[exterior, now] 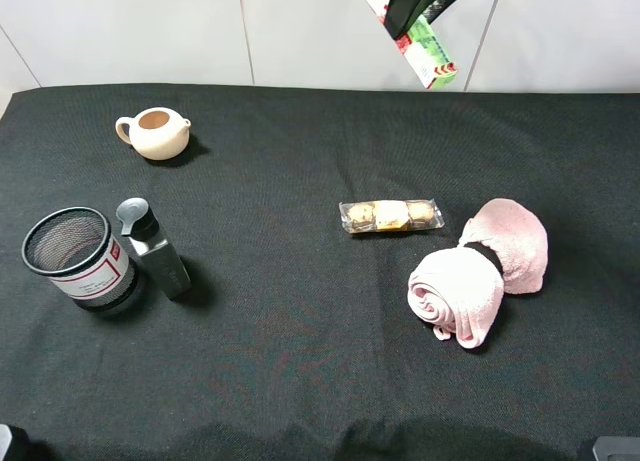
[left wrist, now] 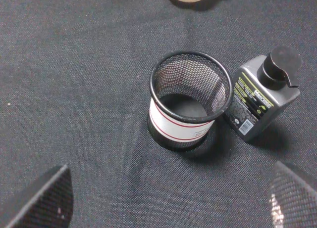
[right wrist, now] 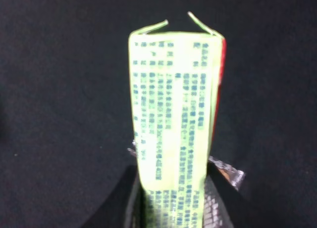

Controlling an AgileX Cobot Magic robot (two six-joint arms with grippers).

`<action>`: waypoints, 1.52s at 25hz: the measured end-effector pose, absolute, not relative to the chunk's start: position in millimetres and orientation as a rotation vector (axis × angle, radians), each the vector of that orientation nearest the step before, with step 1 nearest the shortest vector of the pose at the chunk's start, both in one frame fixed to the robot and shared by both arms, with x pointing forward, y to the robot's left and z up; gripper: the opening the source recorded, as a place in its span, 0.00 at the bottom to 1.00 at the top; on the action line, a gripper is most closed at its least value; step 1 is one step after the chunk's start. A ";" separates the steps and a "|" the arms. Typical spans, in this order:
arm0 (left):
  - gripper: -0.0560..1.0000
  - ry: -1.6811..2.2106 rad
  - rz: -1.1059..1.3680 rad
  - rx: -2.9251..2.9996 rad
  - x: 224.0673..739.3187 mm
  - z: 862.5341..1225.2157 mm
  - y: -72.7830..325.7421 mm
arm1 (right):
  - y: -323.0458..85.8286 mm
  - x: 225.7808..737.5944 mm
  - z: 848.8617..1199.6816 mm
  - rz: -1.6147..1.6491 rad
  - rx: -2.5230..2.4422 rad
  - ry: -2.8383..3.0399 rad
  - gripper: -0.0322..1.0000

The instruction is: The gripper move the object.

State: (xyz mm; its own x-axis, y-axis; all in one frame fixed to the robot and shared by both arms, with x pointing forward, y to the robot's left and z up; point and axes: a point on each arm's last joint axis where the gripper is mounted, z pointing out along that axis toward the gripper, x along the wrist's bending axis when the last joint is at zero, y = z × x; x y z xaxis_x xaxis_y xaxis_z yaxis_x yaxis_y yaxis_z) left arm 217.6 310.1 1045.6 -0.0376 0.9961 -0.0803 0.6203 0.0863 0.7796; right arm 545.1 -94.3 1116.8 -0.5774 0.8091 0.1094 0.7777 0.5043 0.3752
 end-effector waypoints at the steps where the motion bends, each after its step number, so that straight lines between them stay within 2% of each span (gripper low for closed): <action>1: 0.84 1.730 0.753 1.603 217.6 1045.6 310.1 | -91.1 543.6 1117.0 0.607 1.390 2.658 0.21; 10: 0.84 1.730 0.753 1.603 217.6 1045.6 310.1 | -60.1 537.9 1121.7 0.813 1.272 2.615 0.20; 22: 0.84 1.730 0.753 1.603 217.6 1045.6 310.1 | -14.2 550.4 1095.5 1.042 1.191 2.569 0.20; 38: 0.84 1.731 0.756 1.603 217.6 1045.6 310.3 | 21.7 581.2 1023.2 1.067 1.173 2.524 0.20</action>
